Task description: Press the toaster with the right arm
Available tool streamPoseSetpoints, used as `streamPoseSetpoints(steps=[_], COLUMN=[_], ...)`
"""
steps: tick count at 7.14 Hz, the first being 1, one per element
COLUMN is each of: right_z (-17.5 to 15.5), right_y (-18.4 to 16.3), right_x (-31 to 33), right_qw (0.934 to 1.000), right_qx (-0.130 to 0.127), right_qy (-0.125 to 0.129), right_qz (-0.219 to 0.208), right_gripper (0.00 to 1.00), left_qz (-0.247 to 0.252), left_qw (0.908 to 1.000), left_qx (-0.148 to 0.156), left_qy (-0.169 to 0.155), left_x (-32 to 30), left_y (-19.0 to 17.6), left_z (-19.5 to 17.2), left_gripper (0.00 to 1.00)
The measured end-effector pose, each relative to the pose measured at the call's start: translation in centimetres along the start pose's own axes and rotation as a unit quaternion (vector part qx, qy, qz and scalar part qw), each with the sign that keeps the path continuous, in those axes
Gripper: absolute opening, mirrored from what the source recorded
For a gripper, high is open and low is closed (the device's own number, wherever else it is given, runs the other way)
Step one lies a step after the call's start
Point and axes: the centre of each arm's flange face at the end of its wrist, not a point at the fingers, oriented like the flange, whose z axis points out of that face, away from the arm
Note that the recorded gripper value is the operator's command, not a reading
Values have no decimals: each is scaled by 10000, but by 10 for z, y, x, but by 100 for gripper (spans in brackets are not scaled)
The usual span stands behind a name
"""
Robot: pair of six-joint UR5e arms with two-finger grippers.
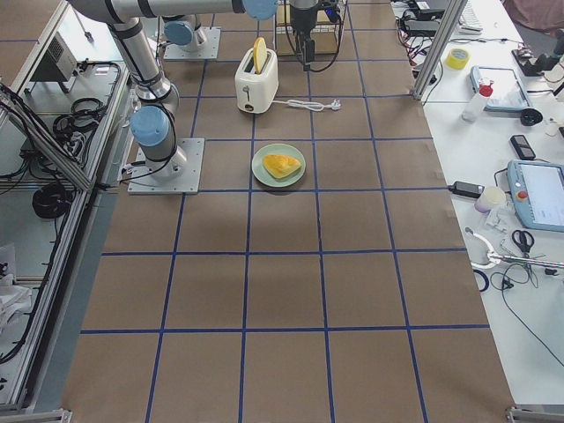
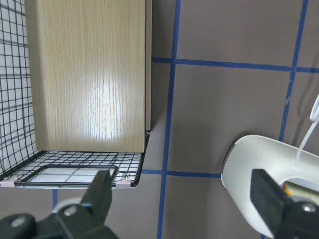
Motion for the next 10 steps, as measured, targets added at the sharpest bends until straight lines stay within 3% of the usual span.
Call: streamPoseSetpoints(steps=[3,7,10], right_z=[3,6,8], right_y=[0,0,1], right_x=[7,20,23], right_qw=[9975,9977,9954], right_qx=[-27,-44,-93], right_qy=[-22,-14,-57], right_qz=[703,674,949], right_gripper=[100,100,100], left_qz=[0,0,0], left_qw=[10000,10000,10000], left_qx=[0,0,3], left_qy=[0,0,0], left_x=[0,0,0], left_y=[0,0,0], left_z=[0,0,0], left_gripper=[100,100,100])
